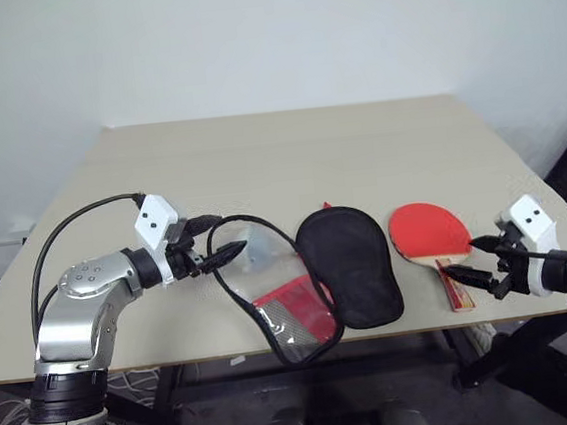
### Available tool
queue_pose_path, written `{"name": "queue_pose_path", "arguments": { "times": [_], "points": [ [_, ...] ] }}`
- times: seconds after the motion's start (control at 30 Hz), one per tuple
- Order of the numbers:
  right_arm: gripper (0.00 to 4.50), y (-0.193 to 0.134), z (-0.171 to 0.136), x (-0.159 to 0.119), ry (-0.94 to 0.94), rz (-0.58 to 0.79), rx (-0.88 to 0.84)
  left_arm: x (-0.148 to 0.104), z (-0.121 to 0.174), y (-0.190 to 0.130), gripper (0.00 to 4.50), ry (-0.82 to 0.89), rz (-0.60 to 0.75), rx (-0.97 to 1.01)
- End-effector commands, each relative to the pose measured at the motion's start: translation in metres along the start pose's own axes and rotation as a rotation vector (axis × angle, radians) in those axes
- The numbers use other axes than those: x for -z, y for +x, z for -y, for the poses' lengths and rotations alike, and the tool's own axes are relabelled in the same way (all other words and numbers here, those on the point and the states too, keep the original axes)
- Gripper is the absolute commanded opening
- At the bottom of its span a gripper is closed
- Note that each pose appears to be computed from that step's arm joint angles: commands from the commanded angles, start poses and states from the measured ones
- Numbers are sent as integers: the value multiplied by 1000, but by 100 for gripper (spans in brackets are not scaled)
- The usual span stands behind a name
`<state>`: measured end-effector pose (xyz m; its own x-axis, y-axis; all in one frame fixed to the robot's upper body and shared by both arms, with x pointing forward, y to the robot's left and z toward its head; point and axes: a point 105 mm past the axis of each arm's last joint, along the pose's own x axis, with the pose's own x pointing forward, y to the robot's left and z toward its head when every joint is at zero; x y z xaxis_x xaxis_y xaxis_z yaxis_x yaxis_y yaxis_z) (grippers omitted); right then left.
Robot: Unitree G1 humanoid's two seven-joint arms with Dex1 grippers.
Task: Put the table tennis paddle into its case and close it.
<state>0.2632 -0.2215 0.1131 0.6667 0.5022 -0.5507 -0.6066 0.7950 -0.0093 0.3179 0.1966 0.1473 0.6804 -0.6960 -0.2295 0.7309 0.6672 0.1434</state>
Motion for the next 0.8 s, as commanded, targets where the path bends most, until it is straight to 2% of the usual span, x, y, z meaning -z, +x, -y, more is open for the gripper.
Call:
{"name": "queue_pose_path", "arguments": {
  "times": [0.03,0.47,0.6,0.8],
  "points": [
    [450,-7,4,-17,-48,55,28,-13,-1,-1,376,48,39,-1],
    [450,-7,2,-31,-48,94,84,-14,-17,-1,376,59,47,-6],
    [450,-2,-8,-30,14,87,100,-8,-33,-11,376,46,58,-67],
    [450,3,-10,-39,75,133,170,-2,-38,-11,376,16,57,-46]
  ]
}}
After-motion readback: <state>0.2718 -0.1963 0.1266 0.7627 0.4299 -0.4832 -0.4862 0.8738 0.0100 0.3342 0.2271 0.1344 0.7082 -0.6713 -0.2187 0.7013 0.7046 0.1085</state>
